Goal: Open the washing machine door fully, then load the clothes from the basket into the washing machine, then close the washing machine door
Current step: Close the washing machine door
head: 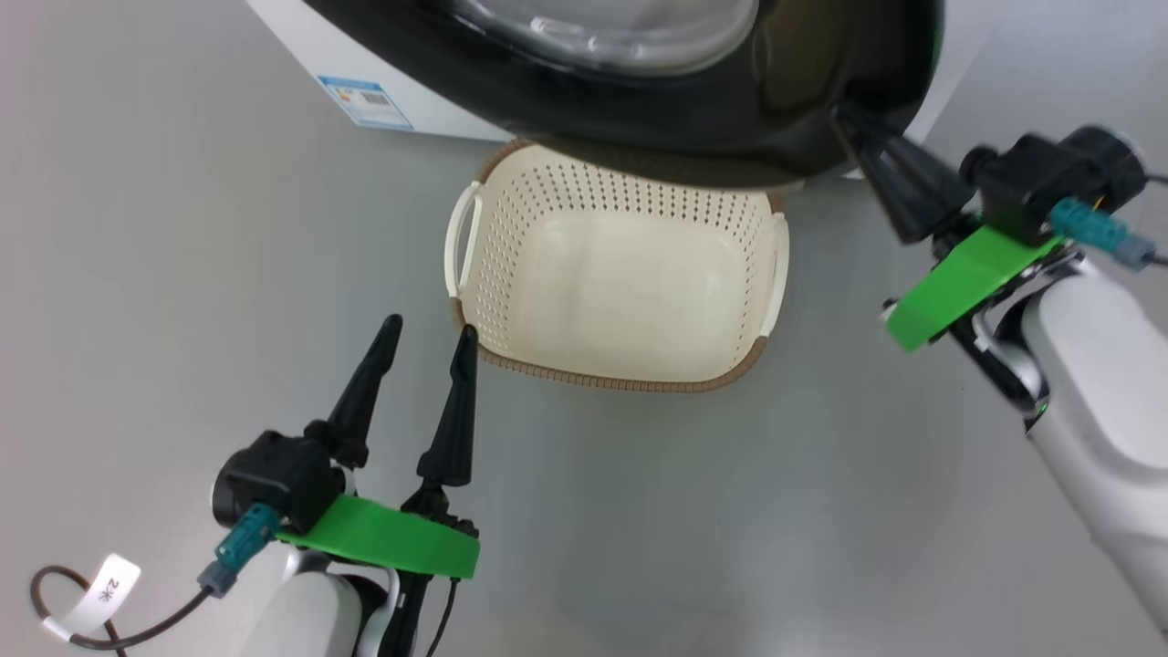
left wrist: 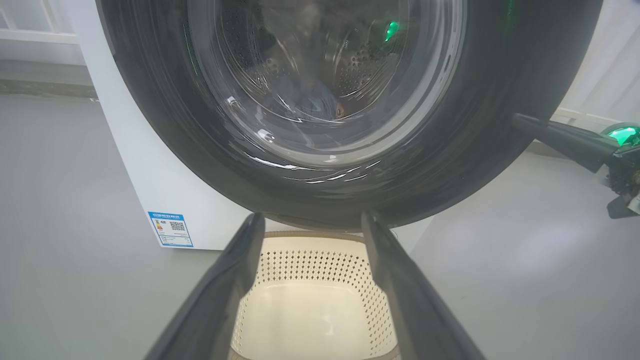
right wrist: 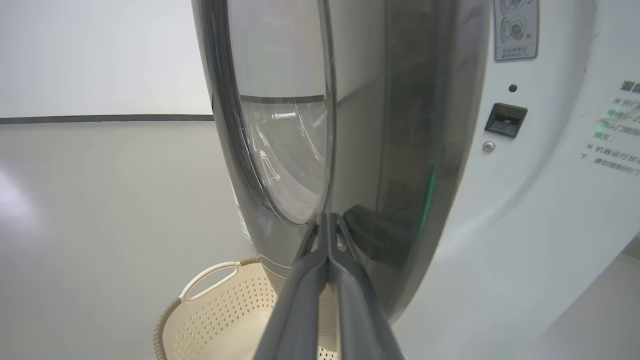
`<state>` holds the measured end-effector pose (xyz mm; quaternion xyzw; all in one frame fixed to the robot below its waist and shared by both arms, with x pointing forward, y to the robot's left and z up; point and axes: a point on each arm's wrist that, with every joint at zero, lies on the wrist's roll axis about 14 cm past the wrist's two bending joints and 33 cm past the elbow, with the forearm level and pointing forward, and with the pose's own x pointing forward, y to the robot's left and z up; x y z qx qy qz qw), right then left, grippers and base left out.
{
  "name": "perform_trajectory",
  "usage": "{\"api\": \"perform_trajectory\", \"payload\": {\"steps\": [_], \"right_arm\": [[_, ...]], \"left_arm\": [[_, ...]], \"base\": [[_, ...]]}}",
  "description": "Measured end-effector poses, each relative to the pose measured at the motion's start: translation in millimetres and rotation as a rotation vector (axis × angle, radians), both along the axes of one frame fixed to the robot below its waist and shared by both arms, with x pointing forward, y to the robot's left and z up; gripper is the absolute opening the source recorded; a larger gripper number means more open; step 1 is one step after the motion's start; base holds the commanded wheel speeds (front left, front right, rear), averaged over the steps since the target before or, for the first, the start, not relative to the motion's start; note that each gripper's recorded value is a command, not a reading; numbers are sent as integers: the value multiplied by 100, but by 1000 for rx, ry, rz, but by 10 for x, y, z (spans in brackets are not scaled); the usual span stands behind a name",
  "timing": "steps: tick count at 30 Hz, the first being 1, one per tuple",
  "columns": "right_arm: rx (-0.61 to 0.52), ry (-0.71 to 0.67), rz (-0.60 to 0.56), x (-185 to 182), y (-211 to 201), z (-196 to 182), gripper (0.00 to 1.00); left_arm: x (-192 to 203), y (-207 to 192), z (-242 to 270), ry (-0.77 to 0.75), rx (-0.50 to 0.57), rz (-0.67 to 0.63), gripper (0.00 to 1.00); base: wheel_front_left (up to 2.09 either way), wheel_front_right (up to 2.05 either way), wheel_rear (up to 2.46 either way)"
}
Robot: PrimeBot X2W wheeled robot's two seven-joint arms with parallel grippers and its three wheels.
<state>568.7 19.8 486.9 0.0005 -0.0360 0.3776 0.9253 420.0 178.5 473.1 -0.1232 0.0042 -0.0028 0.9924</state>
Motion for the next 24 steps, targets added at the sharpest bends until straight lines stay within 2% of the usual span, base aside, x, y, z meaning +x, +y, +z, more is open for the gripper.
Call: {"api": "perform_trajectory", "payload": {"steps": [16, 24], "right_arm": [[-28, -82, -74, 782, -121, 101, 0], [-19, -104, -104, 1022, -142, 163, 0]], "left_arm": [[174, -45, -283, 66, -29, -4, 100], [202, -11, -342, 82, -27, 8, 100]], "base": [[0, 0, 0], [0, 0, 0]]}}
